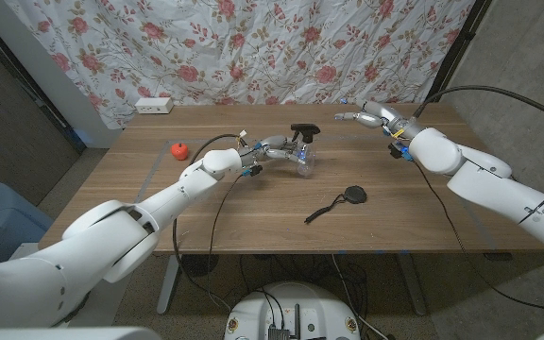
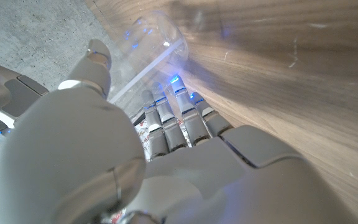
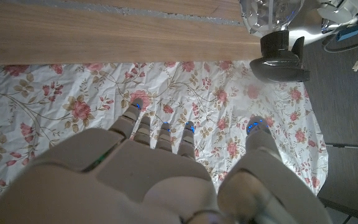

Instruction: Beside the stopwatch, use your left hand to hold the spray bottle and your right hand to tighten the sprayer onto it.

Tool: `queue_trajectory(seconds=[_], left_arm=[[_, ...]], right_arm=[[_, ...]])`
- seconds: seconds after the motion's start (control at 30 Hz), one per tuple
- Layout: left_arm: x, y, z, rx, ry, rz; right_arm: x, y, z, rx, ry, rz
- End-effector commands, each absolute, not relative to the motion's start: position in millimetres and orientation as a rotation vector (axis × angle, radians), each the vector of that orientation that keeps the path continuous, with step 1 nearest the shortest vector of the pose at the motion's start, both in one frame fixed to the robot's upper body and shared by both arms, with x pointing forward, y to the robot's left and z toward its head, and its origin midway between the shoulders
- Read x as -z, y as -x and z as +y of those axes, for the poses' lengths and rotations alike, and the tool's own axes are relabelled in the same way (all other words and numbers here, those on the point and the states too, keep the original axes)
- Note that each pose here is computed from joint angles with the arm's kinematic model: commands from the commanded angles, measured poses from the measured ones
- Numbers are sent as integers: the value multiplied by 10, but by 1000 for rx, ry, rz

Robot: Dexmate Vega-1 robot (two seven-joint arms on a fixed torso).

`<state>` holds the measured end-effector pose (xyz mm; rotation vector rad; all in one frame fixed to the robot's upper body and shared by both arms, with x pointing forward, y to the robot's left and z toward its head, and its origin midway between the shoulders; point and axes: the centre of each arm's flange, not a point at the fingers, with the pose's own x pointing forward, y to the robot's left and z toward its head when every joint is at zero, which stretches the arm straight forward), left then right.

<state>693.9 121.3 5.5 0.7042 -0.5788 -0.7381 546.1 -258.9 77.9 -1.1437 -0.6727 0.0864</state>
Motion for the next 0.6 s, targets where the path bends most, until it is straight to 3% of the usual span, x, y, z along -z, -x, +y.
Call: queue_trajectory(seconds=[0.03,0.6], left_arm=[[-65,-6910,1171,737,-726,-579],[-95,-6869,1129,724,-749,-596]], right_arm=[[-872,-5351,-2500,-121,1241,-665],[-943,-5270,-2267,-187,1340,-644]])
